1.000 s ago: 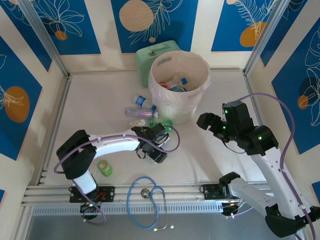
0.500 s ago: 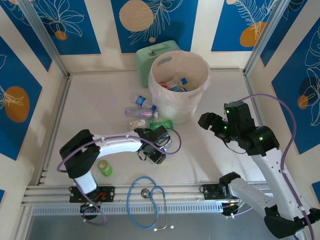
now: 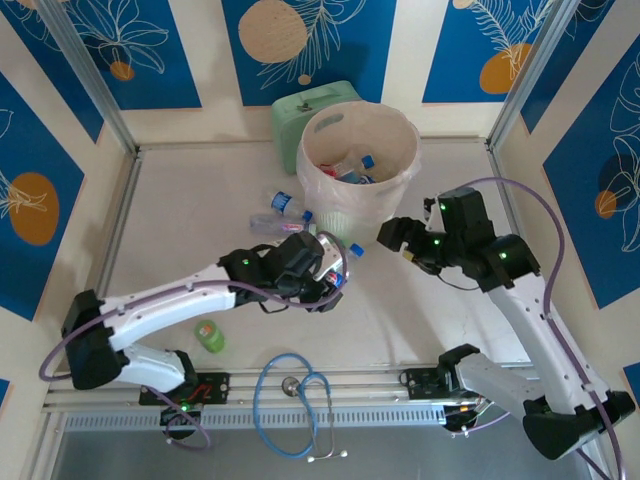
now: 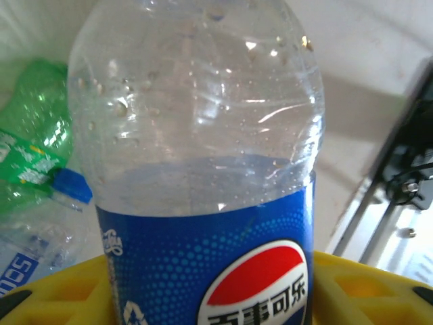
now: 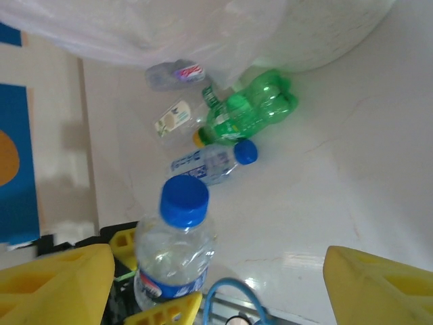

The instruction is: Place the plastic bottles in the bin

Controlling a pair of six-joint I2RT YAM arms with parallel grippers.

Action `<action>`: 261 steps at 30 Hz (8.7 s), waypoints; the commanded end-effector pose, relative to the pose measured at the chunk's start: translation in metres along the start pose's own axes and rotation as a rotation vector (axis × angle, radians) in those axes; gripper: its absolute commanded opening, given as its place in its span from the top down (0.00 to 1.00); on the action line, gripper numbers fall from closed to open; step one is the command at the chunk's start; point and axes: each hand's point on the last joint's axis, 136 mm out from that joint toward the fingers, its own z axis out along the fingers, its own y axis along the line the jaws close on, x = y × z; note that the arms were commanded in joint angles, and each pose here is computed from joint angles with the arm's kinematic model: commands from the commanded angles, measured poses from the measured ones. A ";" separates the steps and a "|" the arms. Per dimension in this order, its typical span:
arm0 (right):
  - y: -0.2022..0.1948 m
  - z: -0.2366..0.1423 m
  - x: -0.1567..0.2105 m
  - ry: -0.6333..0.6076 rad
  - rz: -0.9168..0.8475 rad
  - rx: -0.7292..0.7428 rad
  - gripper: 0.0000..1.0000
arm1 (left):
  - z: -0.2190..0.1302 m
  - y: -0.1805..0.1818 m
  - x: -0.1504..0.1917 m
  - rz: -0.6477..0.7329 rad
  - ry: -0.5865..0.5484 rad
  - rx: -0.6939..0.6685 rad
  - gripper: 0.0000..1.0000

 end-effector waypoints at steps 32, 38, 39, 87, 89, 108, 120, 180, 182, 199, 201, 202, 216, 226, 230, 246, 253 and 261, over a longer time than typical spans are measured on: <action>0.056 0.031 0.023 0.134 -0.149 -0.145 0.51 | -0.034 -0.025 -0.032 0.057 -0.120 0.104 0.43; 0.052 0.035 0.023 0.132 -0.148 -0.131 0.56 | -0.033 -0.026 -0.031 0.056 -0.129 0.113 0.43; 0.052 0.035 0.023 0.134 -0.148 -0.131 0.58 | -0.032 -0.025 -0.030 0.054 -0.128 0.109 0.43; 0.099 -0.039 -0.225 -0.537 -0.241 0.041 0.22 | -0.067 0.302 -0.053 -0.817 -0.291 -0.571 0.06; 0.104 -0.048 -0.216 -0.542 -0.257 0.028 0.21 | -0.057 0.317 -0.059 -0.817 -0.274 -0.596 0.06; 0.086 -0.065 -0.066 -0.359 -0.302 -0.063 0.23 | 0.050 0.388 -0.048 -1.076 -0.110 -0.655 0.09; 0.061 -0.064 -0.040 -0.328 -0.288 -0.008 0.23 | 0.070 0.389 -0.033 -1.118 -0.044 -0.741 0.05; 0.143 -0.004 0.027 -0.001 -0.446 -0.279 0.24 | -0.109 0.264 -0.077 -1.147 -0.465 -0.390 0.43; 0.152 0.003 0.027 0.021 -0.449 -0.296 0.24 | -0.126 0.249 -0.084 -1.129 -0.489 -0.330 0.43; 0.196 0.046 0.015 0.150 -0.410 -0.417 0.29 | -0.157 0.181 -0.107 -1.130 -0.571 0.058 0.43; 0.198 0.049 0.017 0.156 -0.414 -0.415 0.30 | -0.157 0.179 -0.107 -1.136 -0.572 0.076 0.43; 0.199 0.052 0.018 0.161 -0.415 -0.410 0.31 | -0.158 0.177 -0.109 -1.133 -0.579 0.089 0.43; 0.194 0.057 0.024 0.159 -0.419 -0.366 0.51 | -0.159 0.175 -0.113 -1.130 -0.594 0.115 0.44; 0.195 0.055 0.021 0.143 -0.421 -0.362 0.67 | -0.158 0.174 -0.110 -1.111 -0.589 0.107 0.33; 0.195 0.049 0.017 0.118 -0.429 -0.359 0.70 | -0.168 0.174 -0.119 -1.045 -0.645 0.107 0.00; 0.153 -0.011 -0.120 -0.241 -0.288 -0.207 0.70 | -0.171 0.218 -0.039 -1.060 -0.520 -0.350 0.00; 0.125 0.008 -0.156 -0.242 -0.218 -0.156 0.69 | -0.138 0.234 0.003 -1.129 -0.428 -0.422 0.02; 0.128 0.033 -0.170 -0.182 -0.248 -0.134 0.33 | -0.106 0.252 0.032 -1.201 -0.347 -0.443 0.00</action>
